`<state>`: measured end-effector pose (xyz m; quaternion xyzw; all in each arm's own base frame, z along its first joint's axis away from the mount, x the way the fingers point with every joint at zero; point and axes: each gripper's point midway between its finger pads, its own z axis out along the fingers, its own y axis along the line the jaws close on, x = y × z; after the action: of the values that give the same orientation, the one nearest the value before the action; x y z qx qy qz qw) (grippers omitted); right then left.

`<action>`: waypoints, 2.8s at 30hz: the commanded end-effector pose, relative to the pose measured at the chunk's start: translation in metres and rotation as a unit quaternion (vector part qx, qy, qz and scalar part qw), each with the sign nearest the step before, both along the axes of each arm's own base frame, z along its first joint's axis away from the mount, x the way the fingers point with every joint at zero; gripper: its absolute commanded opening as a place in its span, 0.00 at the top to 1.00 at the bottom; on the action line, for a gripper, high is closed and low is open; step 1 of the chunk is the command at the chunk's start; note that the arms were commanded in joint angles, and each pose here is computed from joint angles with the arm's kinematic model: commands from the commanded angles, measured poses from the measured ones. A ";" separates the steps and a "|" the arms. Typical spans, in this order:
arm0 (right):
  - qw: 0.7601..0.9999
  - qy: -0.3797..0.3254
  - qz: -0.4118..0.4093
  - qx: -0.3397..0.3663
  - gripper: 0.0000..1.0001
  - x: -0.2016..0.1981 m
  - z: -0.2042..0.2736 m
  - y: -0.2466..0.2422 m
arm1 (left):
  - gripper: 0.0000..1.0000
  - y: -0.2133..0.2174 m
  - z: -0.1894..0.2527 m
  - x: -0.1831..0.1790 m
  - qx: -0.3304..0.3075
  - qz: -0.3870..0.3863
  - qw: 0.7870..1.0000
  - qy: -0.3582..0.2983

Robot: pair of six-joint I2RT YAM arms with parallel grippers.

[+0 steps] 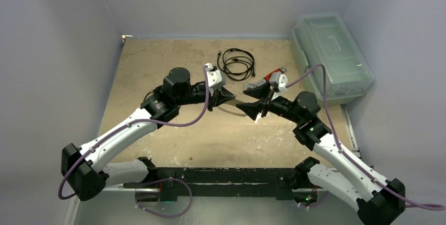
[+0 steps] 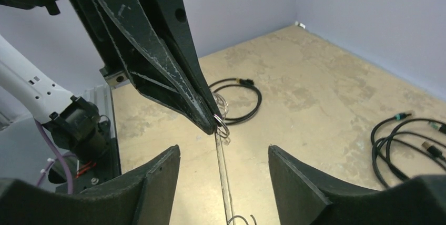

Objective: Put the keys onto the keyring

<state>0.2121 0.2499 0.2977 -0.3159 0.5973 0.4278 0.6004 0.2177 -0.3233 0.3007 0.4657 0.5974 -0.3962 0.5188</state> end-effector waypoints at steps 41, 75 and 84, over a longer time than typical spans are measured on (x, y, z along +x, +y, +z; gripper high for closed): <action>0.999 -0.017 0.032 -0.025 1.00 0.012 0.001 0.030 | 1.00 0.001 -0.001 0.028 -0.008 0.075 0.997 0.022; 0.988 0.132 -0.075 -0.027 1.00 0.049 -0.030 0.047 | 1.00 0.009 -0.022 0.048 0.008 0.135 0.990 0.030; 0.988 0.129 -0.077 -0.030 1.00 0.049 -0.029 0.046 | 1.00 0.012 -0.022 0.049 0.014 0.140 0.990 0.027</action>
<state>0.2548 0.2935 0.2349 -0.2366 0.7308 0.3901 0.5078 0.2646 -0.3107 0.2669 0.3800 0.6883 -0.3179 0.5299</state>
